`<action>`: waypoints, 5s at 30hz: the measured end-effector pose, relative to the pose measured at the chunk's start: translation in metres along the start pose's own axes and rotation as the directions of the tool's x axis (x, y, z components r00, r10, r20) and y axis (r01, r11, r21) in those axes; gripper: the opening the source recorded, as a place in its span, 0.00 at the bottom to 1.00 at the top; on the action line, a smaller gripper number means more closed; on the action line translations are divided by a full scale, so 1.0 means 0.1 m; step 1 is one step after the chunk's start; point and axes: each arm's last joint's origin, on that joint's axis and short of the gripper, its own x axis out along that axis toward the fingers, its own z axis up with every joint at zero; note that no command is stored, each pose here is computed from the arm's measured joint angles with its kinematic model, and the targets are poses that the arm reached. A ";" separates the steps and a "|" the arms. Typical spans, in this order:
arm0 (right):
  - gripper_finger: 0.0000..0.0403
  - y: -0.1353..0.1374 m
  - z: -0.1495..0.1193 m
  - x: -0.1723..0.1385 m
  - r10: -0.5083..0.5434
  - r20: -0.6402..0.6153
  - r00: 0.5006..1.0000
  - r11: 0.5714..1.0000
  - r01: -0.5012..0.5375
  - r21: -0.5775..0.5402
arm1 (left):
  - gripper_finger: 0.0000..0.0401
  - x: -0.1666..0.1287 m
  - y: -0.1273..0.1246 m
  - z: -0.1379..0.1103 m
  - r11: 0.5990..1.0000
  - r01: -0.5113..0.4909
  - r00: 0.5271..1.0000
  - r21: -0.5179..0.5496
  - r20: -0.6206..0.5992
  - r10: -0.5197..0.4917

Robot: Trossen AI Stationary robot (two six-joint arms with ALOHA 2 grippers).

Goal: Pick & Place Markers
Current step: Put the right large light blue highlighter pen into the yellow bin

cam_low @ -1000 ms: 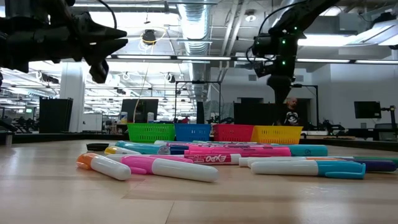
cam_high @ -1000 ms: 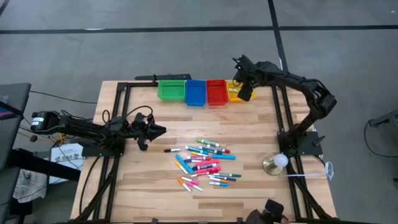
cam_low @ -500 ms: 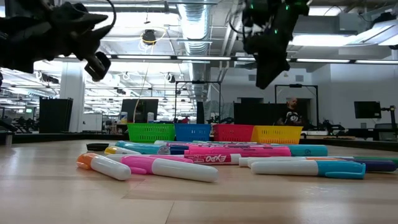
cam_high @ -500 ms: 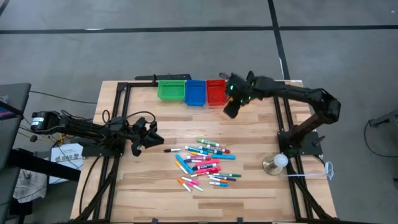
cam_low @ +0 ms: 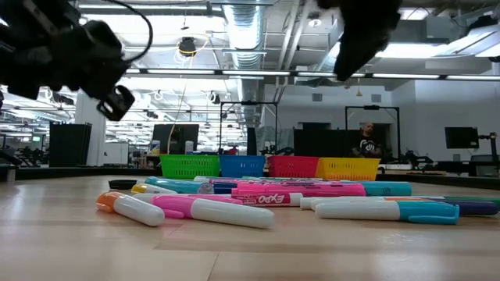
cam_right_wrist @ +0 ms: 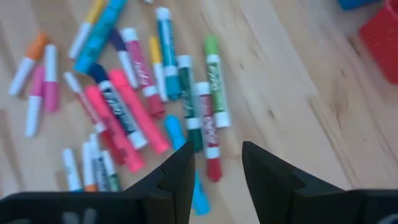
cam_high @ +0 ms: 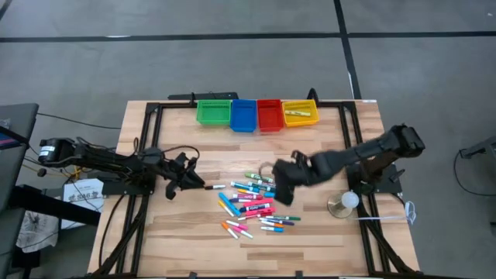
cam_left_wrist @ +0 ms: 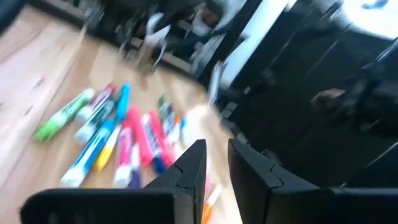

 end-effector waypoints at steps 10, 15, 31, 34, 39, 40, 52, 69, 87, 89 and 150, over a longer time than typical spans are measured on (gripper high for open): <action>0.30 0.44 -0.29 0.04 -0.001 -0.002 1.000 0.999 0.002 0.048 | 0.17 0.02 0.06 -0.04 0.988 -0.104 0.994 0.117 -0.003 0.105; 0.30 0.57 -0.39 0.39 -0.075 -0.095 0.993 0.997 0.073 -0.018 | 0.17 0.02 0.06 -0.04 0.988 -0.104 0.994 0.114 -0.003 0.105; 0.24 0.45 -0.35 0.93 -0.109 -0.295 0.949 0.981 0.055 -0.187 | 0.17 0.02 0.06 -0.04 0.990 -0.104 0.994 0.092 -0.003 0.105; 0.24 0.42 -0.33 0.98 -0.059 -0.342 0.938 0.972 -0.024 -0.233 | 0.17 0.02 0.06 -0.04 0.990 -0.104 0.994 0.092 -0.003 0.105; 0.24 0.39 -0.32 1.11 -0.035 -0.384 0.923 0.961 -0.074 -0.267 | 0.17 0.02 0.06 -0.04 0.990 -0.104 0.994 0.092 -0.003 0.105; 0.24 0.38 -0.32 1.13 -0.042 -0.390 0.920 0.960 -0.070 -0.271 | 0.17 0.02 0.06 -0.04 0.990 -0.104 0.994 0.092 -0.003 0.105; 0.24 0.33 -0.27 1.18 -0.012 -0.404 0.915 0.956 -0.108 -0.272 | 0.17 0.02 0.06 -0.04 0.991 -0.104 0.994 0.081 -0.003 0.105; 0.24 0.23 -0.15 1.12 -0.012 -0.414 0.910 0.949 -0.121 -0.292 | 0.17 0.02 0.06 -0.04 0.993 -0.104 0.994 0.062 -0.003 0.105; 0.24 0.14 -0.09 1.23 0.005 -0.405 0.914 0.936 -0.148 -0.321 | 0.17 0.02 0.06 -0.04 0.993 -0.104 0.995 0.062 -0.003 0.104; 0.24 0.11 -0.13 1.26 -0.001 -0.414 0.910 0.939 -0.142 -0.313 | 0.17 0.02 0.06 -0.04 0.993 -0.104 0.995 0.062 -0.003 0.104; 0.15 0.06 1.18 0.40 0.254 0.020 0.967 0.919 -0.235 -0.316 | 0.17 0.02 0.06 -0.04 0.992 -0.107 0.994 0.062 -0.001 0.107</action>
